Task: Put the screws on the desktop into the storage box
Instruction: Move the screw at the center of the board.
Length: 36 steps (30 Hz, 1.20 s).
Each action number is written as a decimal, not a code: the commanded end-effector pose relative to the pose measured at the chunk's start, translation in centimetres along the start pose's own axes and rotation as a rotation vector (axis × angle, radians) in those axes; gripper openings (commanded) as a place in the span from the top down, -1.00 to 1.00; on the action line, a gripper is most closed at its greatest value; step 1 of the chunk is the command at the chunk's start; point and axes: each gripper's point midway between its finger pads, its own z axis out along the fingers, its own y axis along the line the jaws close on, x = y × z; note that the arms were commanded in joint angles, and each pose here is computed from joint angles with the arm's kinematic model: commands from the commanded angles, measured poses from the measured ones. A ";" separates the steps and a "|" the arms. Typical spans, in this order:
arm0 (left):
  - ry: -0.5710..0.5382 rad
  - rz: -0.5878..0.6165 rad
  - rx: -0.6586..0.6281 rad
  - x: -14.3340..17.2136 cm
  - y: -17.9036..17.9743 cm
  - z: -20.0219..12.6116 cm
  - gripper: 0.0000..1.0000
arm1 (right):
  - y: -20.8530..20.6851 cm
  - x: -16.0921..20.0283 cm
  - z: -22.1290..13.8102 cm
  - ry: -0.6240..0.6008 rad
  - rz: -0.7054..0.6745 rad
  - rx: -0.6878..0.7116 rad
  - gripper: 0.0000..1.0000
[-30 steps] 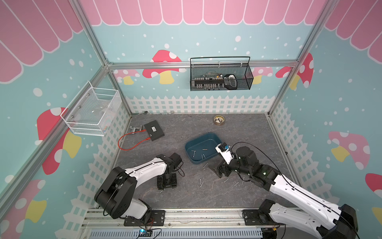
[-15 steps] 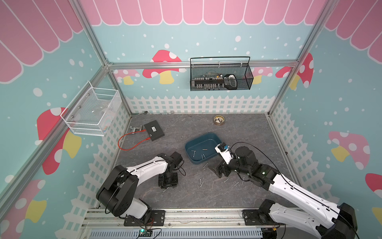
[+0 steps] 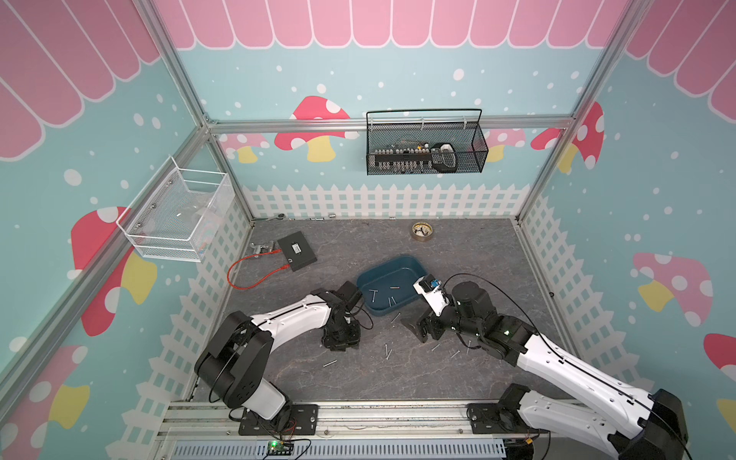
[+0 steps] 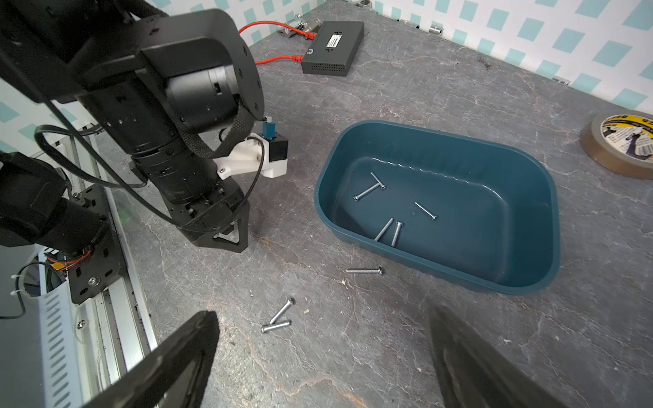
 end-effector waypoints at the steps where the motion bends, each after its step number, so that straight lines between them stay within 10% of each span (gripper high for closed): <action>1: -0.022 0.030 -0.013 -0.4 -0.3 -1.0 0.13 | -0.3 0.2 0.1 0.006 -0.002 0.012 -0.95; 17: 0.009 -0.066 -0.272 3.8 6.9 -1.6 0.06 | -0.2 0.3 0.4 0.016 -0.005 0.001 -0.95; 36: 0.063 -0.038 -0.270 4.4 7.3 0.4 0.05 | -0.2 0.5 0.2 0.018 0.002 0.002 -0.94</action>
